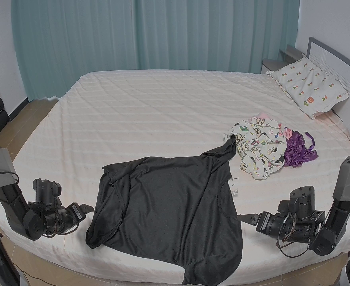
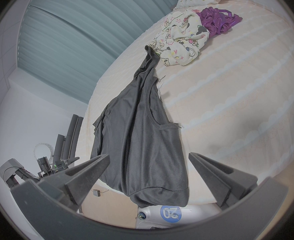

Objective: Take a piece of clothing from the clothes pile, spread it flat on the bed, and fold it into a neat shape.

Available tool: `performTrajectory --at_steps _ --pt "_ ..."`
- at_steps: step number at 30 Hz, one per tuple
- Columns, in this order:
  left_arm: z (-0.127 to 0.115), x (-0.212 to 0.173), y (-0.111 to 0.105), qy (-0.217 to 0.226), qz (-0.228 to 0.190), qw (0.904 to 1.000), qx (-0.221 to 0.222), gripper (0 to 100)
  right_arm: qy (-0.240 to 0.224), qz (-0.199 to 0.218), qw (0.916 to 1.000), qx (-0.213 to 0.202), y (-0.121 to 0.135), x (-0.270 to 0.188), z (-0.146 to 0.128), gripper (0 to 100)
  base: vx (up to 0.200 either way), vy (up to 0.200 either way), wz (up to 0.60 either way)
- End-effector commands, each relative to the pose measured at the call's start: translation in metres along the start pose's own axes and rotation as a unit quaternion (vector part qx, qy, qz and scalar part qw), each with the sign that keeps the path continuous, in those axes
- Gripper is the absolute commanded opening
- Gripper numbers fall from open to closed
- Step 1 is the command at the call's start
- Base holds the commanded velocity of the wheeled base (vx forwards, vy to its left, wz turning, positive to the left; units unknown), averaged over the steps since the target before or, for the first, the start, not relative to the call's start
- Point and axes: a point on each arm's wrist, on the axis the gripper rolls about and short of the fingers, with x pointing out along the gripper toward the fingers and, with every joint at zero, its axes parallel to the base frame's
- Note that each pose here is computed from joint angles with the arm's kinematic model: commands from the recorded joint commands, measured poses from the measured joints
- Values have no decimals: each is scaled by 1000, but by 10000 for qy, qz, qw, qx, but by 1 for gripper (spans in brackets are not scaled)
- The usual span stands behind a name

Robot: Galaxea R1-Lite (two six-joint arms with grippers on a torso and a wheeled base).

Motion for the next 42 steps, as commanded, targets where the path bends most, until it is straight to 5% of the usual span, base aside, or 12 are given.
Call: performTrajectory --at_steps 1,20,25,30,36,37,42 --pt "12 -1 -11 -250 -235 9994 -102 100 7 -2 10000 3 0 0 0 100 200 0 0" --pt "45 42 -53 -274 -590 9962 -577 100 33 0 10000 11 0 1 -1 100 168 0 0" --pt "48 80 -66 -32 -383 9978 -547 100 28 -4 10000 23 0 1 -1 100 0 0 0" --pt "56 109 -72 -248 -172 9980 -551 100 23 2 10000 22 0 1 -1 100 0 0 0" --pt "55 116 -74 -243 -79 9984 -507 100 18 -2 10000 26 0 1 0 100 0 0 0" --pt "53 116 -75 -204 -52 9986 -475 0 45 -19 10000 30 -1 2 -1 100 0 0 0" --pt "52 121 -76 -188 -33 9994 -282 0 13 3 10000 26 -2 4 -1 100 0 0 0"
